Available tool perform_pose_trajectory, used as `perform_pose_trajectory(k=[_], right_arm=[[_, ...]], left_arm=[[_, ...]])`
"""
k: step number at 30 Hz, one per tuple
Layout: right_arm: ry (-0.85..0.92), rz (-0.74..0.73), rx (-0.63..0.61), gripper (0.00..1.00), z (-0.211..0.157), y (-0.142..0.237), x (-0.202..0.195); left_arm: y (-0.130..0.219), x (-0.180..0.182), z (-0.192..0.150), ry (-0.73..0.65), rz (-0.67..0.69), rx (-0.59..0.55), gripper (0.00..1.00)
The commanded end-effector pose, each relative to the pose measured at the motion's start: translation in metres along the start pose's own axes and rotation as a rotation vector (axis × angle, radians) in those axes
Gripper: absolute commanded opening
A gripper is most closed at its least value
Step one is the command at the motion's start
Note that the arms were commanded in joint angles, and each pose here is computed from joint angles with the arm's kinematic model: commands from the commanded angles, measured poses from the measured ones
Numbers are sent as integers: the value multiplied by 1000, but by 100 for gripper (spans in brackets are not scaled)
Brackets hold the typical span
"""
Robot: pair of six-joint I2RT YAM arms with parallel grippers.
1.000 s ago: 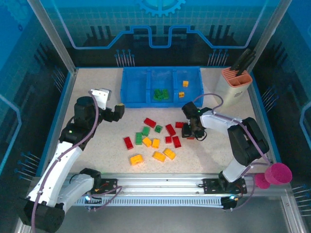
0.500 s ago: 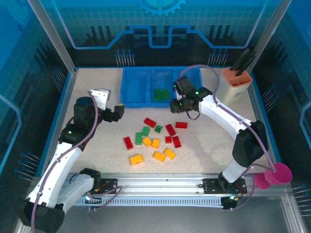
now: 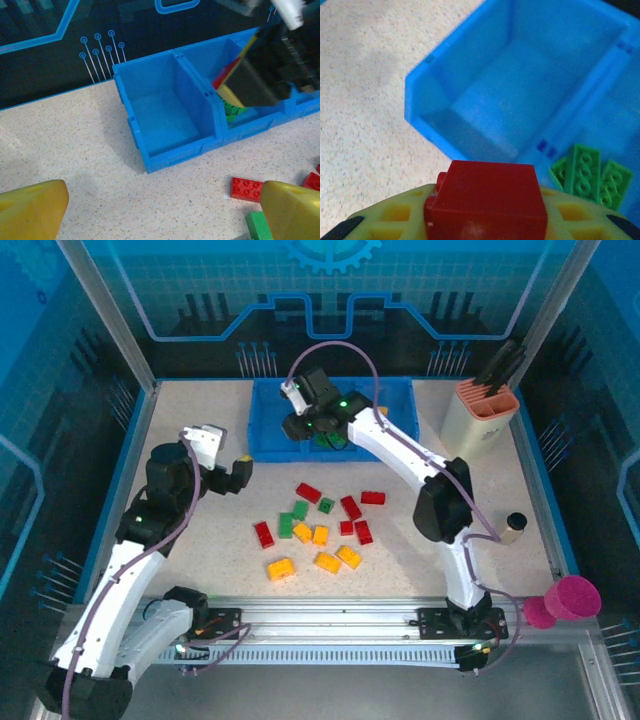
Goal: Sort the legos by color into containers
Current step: Pick up the lego from the bottom-center of the table, then place the lego in the container.
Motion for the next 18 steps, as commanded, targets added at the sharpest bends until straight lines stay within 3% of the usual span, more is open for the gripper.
perform_pose_trajectory(k=[1, 9, 18], right_arm=[[78, 50, -42, 40, 13, -19, 12], [113, 94, 4, 42, 5, -89, 13], [149, 29, 46, 43, -16, -124, 3]], left_arm=[[9, 0, 2, -24, 11, -19, 100], [14, -3, -2, 29, -17, -7, 99], [14, -5, 0, 75, -46, 10, 100]])
Point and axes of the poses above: each hand's point on the last joint's axis, 136 mm out from that joint toward the fingers, its own y axis back along the fingers, its own x axis along the line the jaws close on, z = x × y, the point moved 8 cm from there along y, back along the fingers, and after that the axes turned 13 degrees about -y, right-handed, at the moved point
